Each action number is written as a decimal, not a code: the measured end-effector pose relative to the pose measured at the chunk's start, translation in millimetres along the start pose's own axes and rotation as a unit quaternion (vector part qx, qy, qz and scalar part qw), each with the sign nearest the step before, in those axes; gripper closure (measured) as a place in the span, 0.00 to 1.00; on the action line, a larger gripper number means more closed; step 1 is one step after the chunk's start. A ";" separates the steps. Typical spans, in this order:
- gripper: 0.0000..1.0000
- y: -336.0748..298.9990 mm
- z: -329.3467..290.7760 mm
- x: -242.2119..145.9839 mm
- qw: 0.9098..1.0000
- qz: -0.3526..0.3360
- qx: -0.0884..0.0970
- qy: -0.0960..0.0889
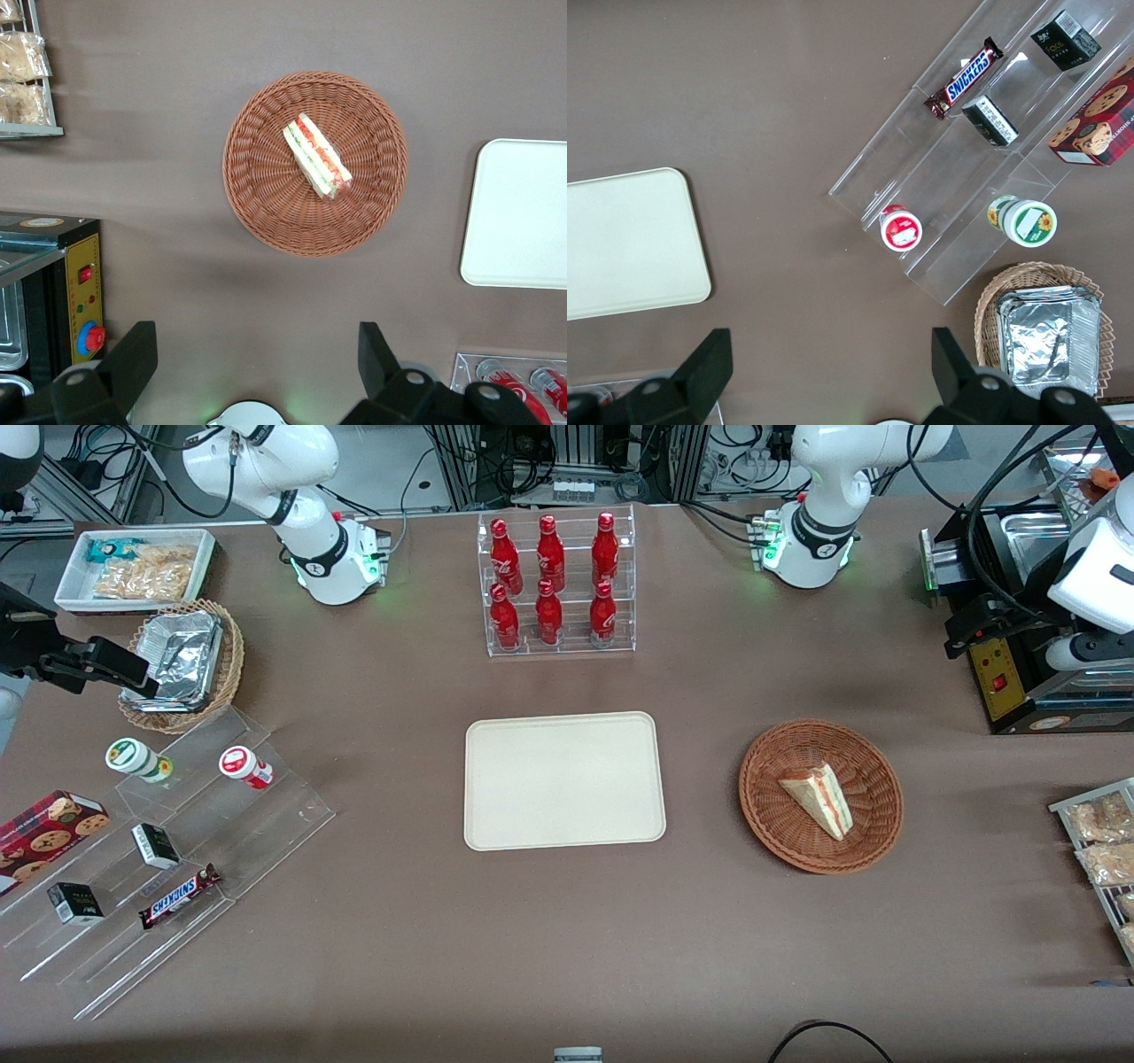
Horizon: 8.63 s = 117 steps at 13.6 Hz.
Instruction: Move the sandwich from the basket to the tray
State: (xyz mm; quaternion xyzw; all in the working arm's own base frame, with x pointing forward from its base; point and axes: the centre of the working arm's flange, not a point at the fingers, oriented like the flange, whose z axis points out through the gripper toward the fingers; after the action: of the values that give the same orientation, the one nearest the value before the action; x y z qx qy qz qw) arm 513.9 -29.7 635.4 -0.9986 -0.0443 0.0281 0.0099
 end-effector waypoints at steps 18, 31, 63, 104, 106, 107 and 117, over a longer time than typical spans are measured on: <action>0.00 65.5 253.0 43.4 0.971 -0.232 -0.028 0.050; 0.00 72.1 362.0 44.2 0.956 -0.292 -0.033 0.011; 0.85 478.5 266.0 -59.5 0.998 -0.041 -0.055 -0.007; 0.00 113.0 51.8 9.6 0.993 -0.091 0.068 -0.021; 0.00 72.8 35.9 3.8 0.995 -0.065 0.066 -0.029; 0.00 60.4 31.2 2.3 0.995 -0.063 0.065 -0.030; 0.00 -8.4 1.2 3.6 0.998 0.040 -0.016 -0.048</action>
State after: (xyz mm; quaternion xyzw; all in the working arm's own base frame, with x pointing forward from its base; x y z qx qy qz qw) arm 516.7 -20.9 634.2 -0.9971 -0.0050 0.0758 -0.0096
